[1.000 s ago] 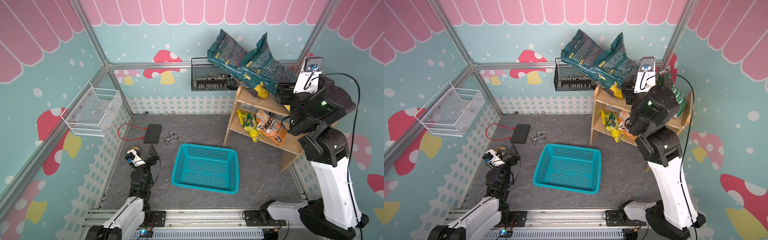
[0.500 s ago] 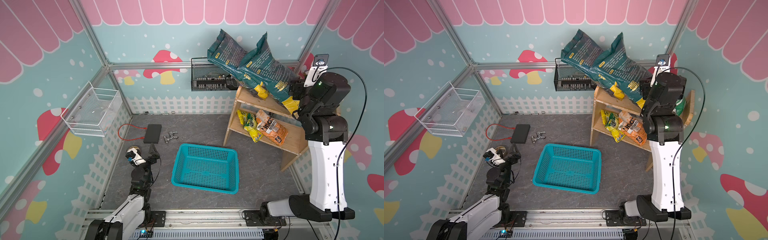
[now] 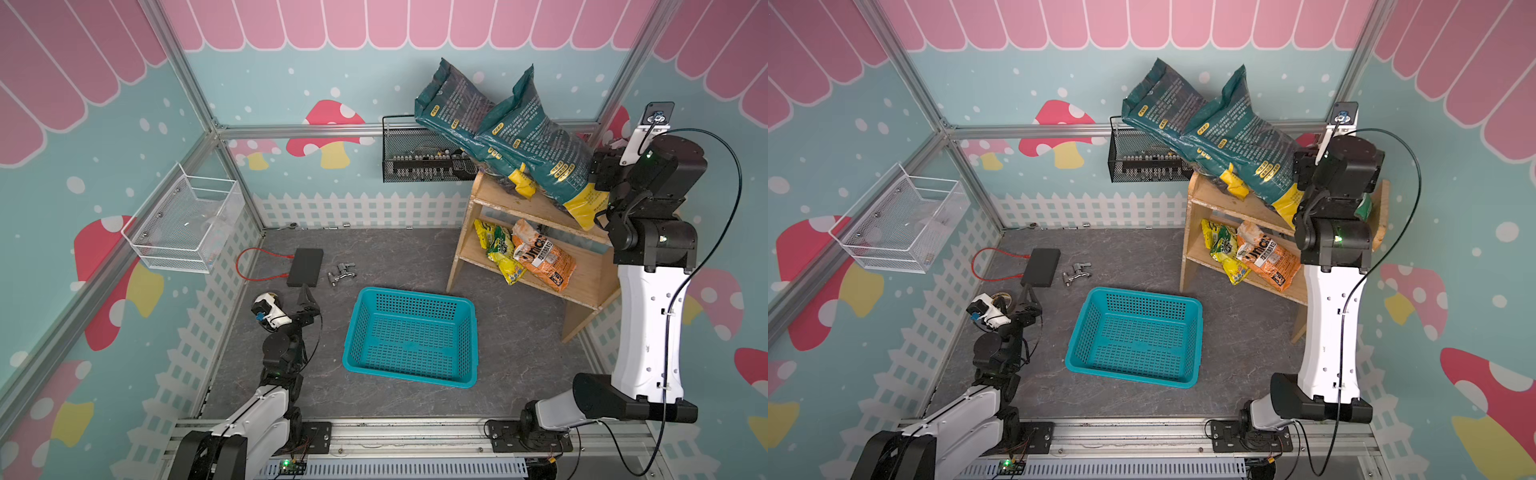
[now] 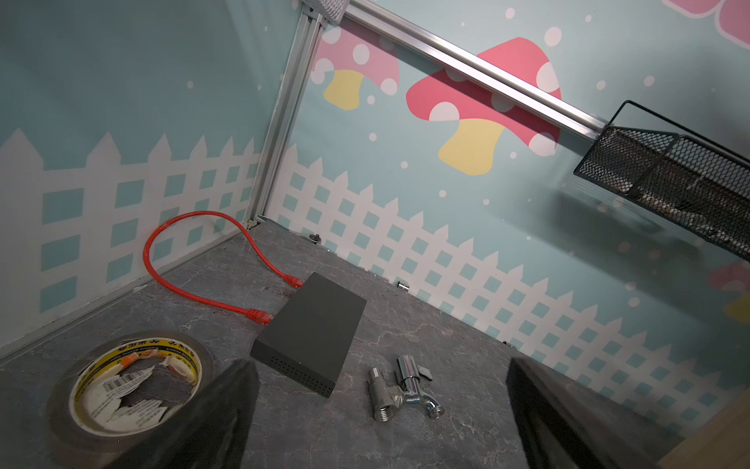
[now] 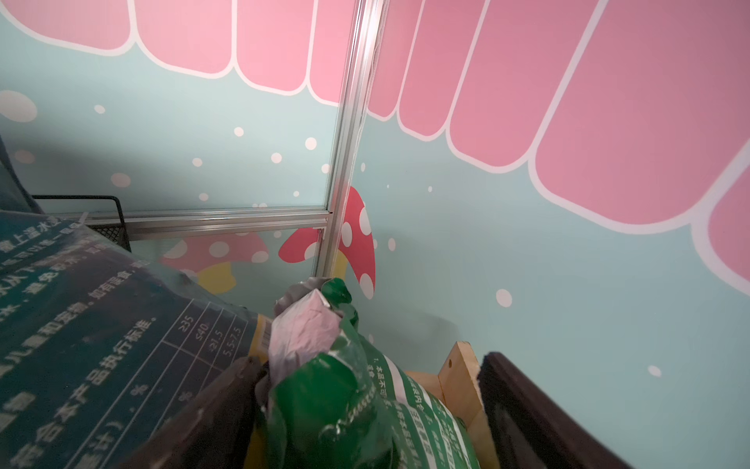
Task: Take down the fertilizer bag from the shelf
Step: Pick up the fertilizer bag from the shelf.
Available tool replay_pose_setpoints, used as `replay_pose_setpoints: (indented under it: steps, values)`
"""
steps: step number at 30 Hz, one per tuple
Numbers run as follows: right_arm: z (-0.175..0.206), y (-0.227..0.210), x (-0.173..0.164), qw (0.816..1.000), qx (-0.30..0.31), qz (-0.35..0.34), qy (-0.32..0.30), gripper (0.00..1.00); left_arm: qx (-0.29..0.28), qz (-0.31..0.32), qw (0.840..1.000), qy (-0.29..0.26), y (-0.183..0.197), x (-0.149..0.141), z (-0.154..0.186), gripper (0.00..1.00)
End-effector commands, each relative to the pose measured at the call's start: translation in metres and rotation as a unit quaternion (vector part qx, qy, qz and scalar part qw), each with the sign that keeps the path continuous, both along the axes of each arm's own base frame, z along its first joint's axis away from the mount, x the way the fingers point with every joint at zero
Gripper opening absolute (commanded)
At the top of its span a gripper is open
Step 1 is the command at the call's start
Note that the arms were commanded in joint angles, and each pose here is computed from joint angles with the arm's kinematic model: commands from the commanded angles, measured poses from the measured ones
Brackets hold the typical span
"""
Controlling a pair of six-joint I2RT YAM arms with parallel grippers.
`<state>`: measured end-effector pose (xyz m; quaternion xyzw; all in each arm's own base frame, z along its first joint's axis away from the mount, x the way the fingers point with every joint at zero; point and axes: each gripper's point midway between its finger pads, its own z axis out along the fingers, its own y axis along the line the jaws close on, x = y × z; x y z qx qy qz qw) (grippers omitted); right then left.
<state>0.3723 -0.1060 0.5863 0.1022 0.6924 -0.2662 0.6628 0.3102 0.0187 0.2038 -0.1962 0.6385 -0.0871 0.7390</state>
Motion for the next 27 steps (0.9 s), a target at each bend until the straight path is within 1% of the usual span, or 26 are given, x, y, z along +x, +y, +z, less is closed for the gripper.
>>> replay_pose_setpoints:
  steps: [1,5,7,9,10,12,15,16,21,27]
  values:
    - [-0.019,-0.003,0.017,0.999,0.013,0.013,0.027,0.74,0.008,-0.005,1.000,-0.017,-0.002,0.005,0.015,0.99]
    - [-0.020,-0.005,0.018,0.999,0.021,0.025,0.024,0.50,0.008,-0.006,1.000,-0.018,-0.002,0.006,0.016,0.99]
    - [-0.020,-0.008,0.017,0.999,0.026,0.026,0.022,0.34,0.009,-0.006,1.000,-0.018,-0.002,0.006,0.016,0.99]
    - [-0.020,-0.009,0.016,0.999,0.031,0.028,0.019,0.23,0.009,-0.006,1.000,-0.017,-0.002,0.006,0.015,0.99]
    - [-0.020,-0.010,0.016,0.999,0.033,0.030,0.018,0.18,0.009,-0.006,1.000,-0.018,-0.002,0.006,0.016,0.99]
    - [-0.018,-0.012,0.013,0.999,0.040,0.030,0.012,0.13,0.009,-0.007,1.000,-0.017,-0.003,0.006,0.015,0.99]
    - [-0.014,-0.017,0.007,0.998,0.059,0.031,-0.002,0.02,0.008,-0.007,1.000,-0.017,-0.002,0.006,0.015,0.99]
    - [-0.011,-0.017,0.003,0.997,0.064,0.030,-0.009,0.00,0.008,-0.007,1.000,-0.017,-0.002,0.006,0.015,0.99]
    - [0.007,-0.015,-0.013,0.995,0.084,0.036,-0.047,0.00,0.009,-0.007,1.000,-0.015,-0.003,0.006,0.014,0.99]
    - [0.037,-0.010,-0.046,0.990,0.095,0.036,-0.099,0.00,0.008,-0.009,1.000,-0.015,-0.003,0.007,0.014,0.99]
